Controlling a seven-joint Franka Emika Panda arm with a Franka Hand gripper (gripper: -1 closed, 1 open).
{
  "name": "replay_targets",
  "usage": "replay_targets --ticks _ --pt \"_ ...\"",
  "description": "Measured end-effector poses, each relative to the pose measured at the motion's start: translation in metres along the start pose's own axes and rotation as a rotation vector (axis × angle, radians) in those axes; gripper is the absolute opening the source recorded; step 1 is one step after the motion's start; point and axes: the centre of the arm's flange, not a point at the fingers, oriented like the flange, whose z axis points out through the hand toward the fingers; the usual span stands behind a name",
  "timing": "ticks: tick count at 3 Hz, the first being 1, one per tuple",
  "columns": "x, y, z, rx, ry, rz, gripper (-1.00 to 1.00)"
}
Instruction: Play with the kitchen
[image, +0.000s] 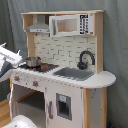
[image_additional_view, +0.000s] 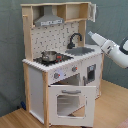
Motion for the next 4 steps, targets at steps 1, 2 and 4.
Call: replay_targets --ticks 1,2,4 --pt "-0.001 0.017 0.002 -0.055 -0.065 0.056 1.0" --pt "-0.005 0.028 0.006 -0.097 -0.137 0.129 1.0" --pt "-0.015 0.047 0.014 -0.153 -0.283 0.276 1.0"
